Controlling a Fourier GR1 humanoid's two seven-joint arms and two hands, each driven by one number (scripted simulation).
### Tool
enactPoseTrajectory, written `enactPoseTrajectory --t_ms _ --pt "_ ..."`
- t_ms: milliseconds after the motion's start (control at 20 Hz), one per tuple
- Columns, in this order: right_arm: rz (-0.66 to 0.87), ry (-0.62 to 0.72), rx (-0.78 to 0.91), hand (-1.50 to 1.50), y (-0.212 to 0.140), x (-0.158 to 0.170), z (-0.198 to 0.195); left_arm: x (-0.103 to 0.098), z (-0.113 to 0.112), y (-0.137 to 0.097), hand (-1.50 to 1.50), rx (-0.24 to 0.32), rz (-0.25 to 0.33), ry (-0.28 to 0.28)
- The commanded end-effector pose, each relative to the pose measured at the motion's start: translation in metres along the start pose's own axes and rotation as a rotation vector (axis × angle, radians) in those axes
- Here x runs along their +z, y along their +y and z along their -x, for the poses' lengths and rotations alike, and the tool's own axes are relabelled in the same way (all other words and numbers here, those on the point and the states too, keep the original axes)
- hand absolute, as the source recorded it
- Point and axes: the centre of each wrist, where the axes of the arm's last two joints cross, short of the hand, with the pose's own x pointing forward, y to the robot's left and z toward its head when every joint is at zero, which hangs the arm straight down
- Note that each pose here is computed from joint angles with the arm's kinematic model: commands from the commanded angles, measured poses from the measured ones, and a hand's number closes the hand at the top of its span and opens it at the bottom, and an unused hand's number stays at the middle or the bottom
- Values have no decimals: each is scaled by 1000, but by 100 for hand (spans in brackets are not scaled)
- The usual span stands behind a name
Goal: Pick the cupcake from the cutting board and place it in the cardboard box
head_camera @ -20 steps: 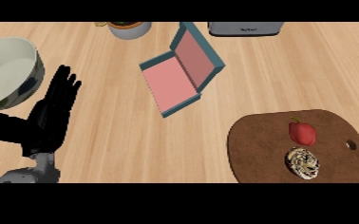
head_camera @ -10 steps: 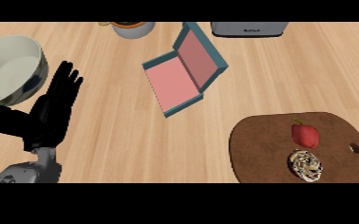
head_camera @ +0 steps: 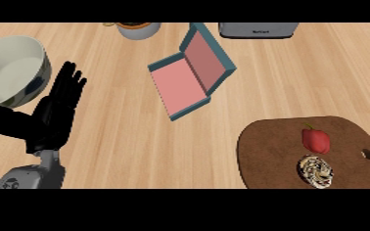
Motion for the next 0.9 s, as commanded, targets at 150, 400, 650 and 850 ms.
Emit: enactPoseTrajectory --t_ms 150,400,650,850 --pt "-36 46 -37 -150 34 -28 12 11 -4 11 0 -11 -11 -2" --pt "-26 60 -13 -150 40 -28 -17 -6 4 -18 0 0 13 1" --pt "5 55 -9 -150 55 -21 -6 1 15 -6 0 7 5 2" --pt "-3 76 -21 -150 61 -26 6 -7 6 -5 0 2 10 10"
